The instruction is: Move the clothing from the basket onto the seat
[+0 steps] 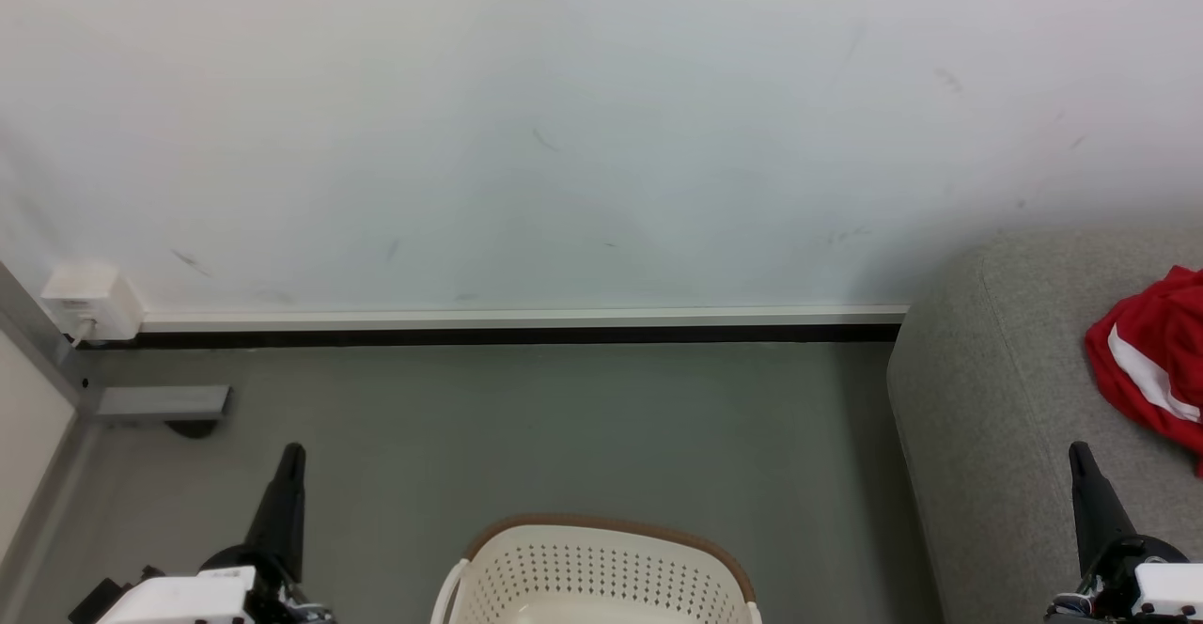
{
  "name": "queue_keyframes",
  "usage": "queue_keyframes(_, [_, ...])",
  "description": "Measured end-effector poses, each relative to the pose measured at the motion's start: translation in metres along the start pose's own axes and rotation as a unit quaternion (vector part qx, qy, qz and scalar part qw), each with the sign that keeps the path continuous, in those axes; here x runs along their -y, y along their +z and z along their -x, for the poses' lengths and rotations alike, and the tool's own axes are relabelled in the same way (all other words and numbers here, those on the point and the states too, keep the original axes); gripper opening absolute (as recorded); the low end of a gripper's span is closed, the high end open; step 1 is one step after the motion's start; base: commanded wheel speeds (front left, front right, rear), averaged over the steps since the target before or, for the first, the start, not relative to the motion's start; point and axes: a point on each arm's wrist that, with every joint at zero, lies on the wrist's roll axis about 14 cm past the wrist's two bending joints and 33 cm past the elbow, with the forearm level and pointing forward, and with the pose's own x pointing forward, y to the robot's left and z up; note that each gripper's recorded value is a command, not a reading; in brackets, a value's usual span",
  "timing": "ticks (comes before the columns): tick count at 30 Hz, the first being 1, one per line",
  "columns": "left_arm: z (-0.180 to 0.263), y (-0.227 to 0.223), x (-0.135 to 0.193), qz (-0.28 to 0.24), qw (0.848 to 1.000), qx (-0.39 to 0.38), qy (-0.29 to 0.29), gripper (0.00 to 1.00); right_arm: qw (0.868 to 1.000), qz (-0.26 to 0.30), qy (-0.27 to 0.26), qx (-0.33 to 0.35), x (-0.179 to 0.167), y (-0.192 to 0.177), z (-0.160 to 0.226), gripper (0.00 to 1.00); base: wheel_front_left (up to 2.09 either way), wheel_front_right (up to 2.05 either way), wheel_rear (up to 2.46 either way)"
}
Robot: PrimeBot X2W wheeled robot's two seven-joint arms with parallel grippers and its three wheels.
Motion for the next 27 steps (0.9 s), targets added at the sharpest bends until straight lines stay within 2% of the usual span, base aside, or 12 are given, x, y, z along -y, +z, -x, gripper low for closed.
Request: queue_keyframes(27, [0.0000, 0.0000, -0.0001, 0.000, 1.000, 0.000, 0.000, 0.00, 1.000, 0.000, 0.000, 0.001, 0.0001, 0.0002, 0.0000, 0.00, 0.00, 0.00, 0.00])
